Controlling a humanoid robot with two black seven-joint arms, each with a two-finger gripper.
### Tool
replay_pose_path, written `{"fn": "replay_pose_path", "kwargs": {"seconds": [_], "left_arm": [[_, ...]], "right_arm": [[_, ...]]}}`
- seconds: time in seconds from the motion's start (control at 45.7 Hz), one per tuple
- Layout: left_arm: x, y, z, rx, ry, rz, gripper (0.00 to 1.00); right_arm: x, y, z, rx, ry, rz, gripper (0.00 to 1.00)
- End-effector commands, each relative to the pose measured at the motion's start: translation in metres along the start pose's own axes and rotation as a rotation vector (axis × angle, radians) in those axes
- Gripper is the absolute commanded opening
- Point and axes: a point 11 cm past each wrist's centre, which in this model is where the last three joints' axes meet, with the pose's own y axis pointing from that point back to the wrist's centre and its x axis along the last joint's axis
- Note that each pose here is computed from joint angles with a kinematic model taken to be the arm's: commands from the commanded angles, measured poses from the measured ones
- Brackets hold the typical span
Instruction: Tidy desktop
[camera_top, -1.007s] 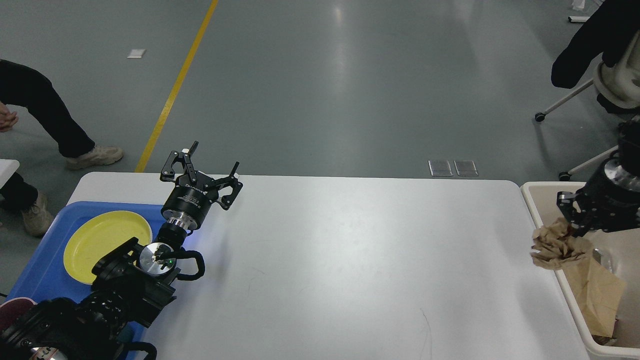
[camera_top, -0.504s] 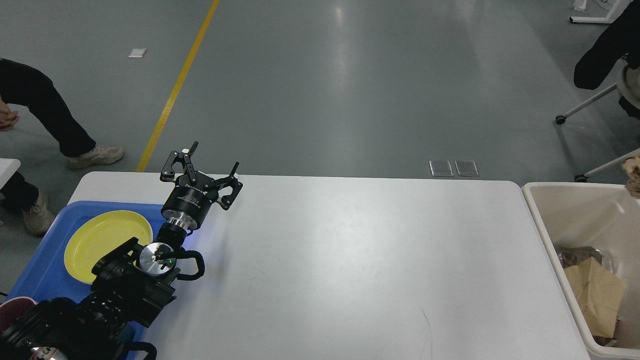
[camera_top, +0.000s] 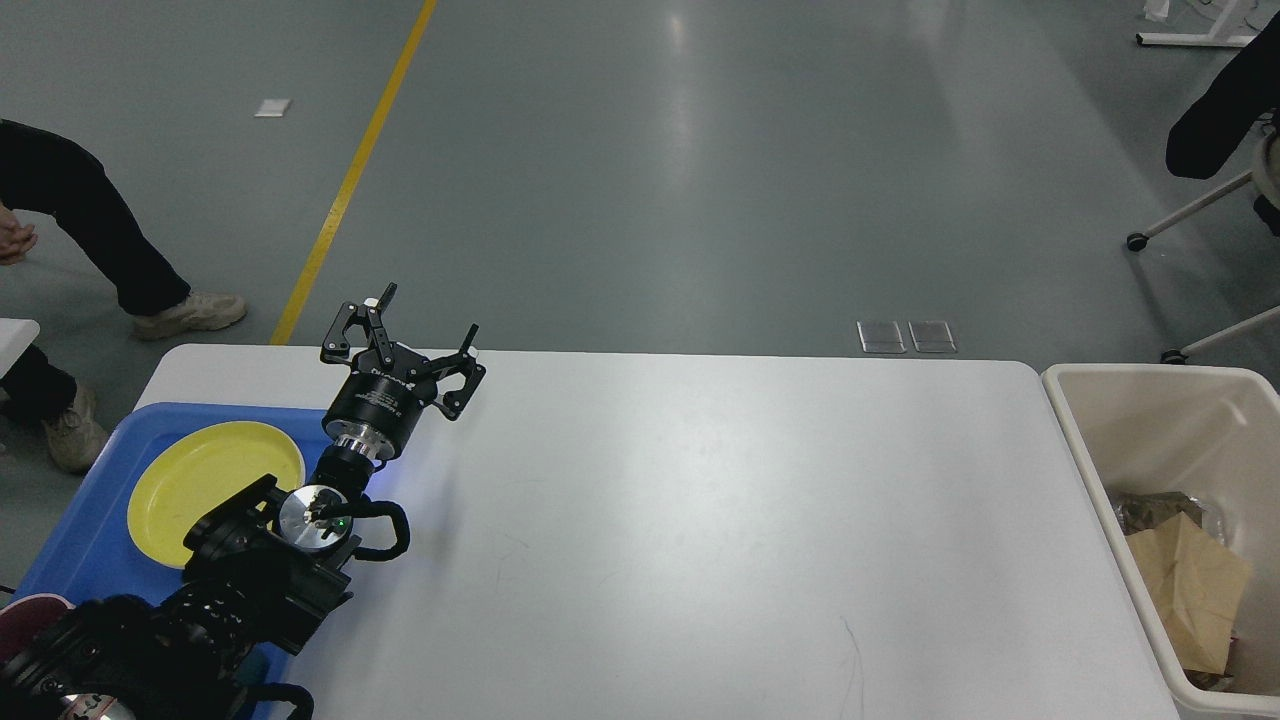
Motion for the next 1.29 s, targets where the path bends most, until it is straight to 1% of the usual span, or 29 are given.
{"fn": "replay_pose_path", "kwargs": {"seconds": [0.0,0.109,0.197,0.307,0.328,0.35,0.438,0.482,0.504,0.591,0.679,0.854,0.963,1.117,1.27], "left_arm": [[0.000,0.000,0.000,0.000,0.000,-0.001,0.97],[0.000,0.000,0.000,0.000,0.000,0.000,0.97],[0.000,0.000,0.000,0.001,-0.001,0.000,0.97],[0.000,0.000,0.000,0.001,-0.001,0.000,0.97],[0.000,0.000,0.000,0.000,0.000,0.000,0.97],[0.000,0.000,0.000,0.000,0.000,0.000,0.97],[-0.001,-0.001,0.000,0.000,0.000,-0.001,0.97],[0.000,0.000,0.000,0.000,0.000,0.000,0.97],[0.000,0.000,0.000,0.000,0.000,0.000,0.97],[0.000,0.000,0.000,0.000,0.000,0.000,0.97],[0.000,0.000,0.000,0.000,0.000,0.000,0.97],[0.000,0.000,0.000,0.001,-0.001,0.000,0.97],[0.000,0.000,0.000,0.000,0.000,0.000,0.97],[0.000,0.000,0.000,0.001,-0.001,0.000,0.97],[0.000,0.000,0.000,0.000,0.000,0.000,0.97]], "right_arm": [[-0.023,-0.046,-0.005,-0.048,0.032,0.039,0.00],[-0.039,-0.080,-0.026,-0.067,0.087,0.129,0.00],[-0.056,-0.104,-0.033,-0.081,0.124,0.170,0.00],[-0.070,-0.122,-0.048,-0.074,0.161,0.239,0.00],[-0.072,-0.126,-0.051,-0.069,0.166,0.263,0.01],[-0.073,-0.127,-0.054,-0.065,0.167,0.281,0.10],[-0.071,-0.131,-0.066,-0.029,0.147,0.356,0.48],[-0.075,-0.135,-0.073,-0.012,0.138,0.369,0.63],[-0.079,-0.137,-0.076,-0.006,0.134,0.366,0.68],[-0.086,-0.143,-0.082,0.012,0.120,0.358,0.81],[-0.092,-0.146,-0.087,0.021,0.122,0.346,1.00],[-0.101,-0.149,-0.089,0.042,0.097,0.296,1.00],[-0.123,-0.151,-0.100,0.089,0.086,0.146,1.00],[-0.111,-0.126,-0.113,0.156,0.064,0.052,1.00],[-0.088,-0.105,-0.114,0.208,0.007,0.076,1.00]]}}
